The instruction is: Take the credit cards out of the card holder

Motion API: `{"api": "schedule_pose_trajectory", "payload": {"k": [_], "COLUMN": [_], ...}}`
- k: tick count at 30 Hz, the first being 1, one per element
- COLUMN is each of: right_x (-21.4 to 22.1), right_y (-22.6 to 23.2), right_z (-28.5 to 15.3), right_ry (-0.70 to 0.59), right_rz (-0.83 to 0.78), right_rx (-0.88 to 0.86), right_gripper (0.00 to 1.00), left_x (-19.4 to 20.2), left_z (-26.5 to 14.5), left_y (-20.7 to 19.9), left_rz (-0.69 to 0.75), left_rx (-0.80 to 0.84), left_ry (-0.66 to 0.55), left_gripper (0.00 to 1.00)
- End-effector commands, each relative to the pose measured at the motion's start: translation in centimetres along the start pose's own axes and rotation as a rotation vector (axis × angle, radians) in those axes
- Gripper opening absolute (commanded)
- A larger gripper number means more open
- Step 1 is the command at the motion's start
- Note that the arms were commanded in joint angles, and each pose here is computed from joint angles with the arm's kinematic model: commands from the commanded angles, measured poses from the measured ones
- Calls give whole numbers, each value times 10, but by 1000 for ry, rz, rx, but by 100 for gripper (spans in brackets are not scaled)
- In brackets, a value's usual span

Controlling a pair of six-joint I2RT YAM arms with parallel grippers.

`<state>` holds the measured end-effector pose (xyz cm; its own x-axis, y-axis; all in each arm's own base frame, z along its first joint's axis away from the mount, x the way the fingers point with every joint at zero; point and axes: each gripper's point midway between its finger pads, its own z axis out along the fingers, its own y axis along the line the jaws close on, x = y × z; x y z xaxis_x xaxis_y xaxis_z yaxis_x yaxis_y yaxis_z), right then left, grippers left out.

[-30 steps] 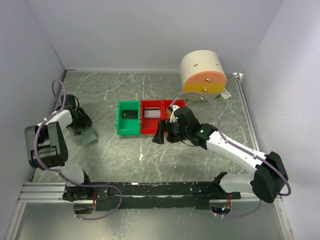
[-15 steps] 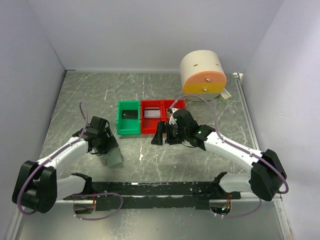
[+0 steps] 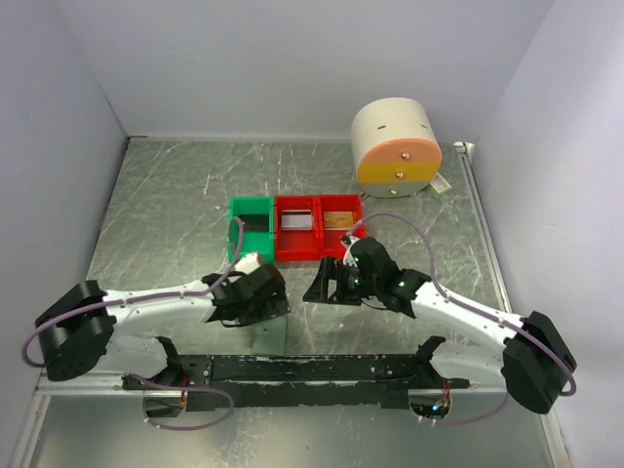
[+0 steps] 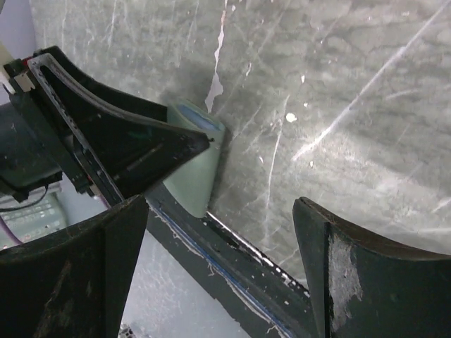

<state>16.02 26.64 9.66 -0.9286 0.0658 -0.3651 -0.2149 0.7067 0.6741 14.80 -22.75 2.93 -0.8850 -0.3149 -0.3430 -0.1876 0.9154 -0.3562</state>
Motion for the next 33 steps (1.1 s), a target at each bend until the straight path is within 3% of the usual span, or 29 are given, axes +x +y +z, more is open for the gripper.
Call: {"api": "schedule_pose_trajectory", "payload": {"k": [1, 8, 12, 21, 33], "right_x": [7, 29, 44, 90, 79], "right_y": [3, 0, 2, 10, -13], "right_z": [-10, -18, -13, 17, 51], "right_ry": [-28, -10, -3, 23, -137], "right_rz": [42, 64, 70, 137, 197], "right_rx": [-32, -67, -94, -82, 111], "right_gripper": [85, 83, 75, 61, 63], "left_x": [-10, -38, -43, -14, -22], "left_z": [-7, -51, -68, -57, -71], "left_y": [-34, -47, -40, -27, -28], "left_rz": [-36, -83, -94, -90, -48], "left_rx": [-16, 123, 217, 338, 292], "left_ry": [-116, -241, -277, -187, -198], "left_gripper": [100, 100, 100, 99, 100]}}
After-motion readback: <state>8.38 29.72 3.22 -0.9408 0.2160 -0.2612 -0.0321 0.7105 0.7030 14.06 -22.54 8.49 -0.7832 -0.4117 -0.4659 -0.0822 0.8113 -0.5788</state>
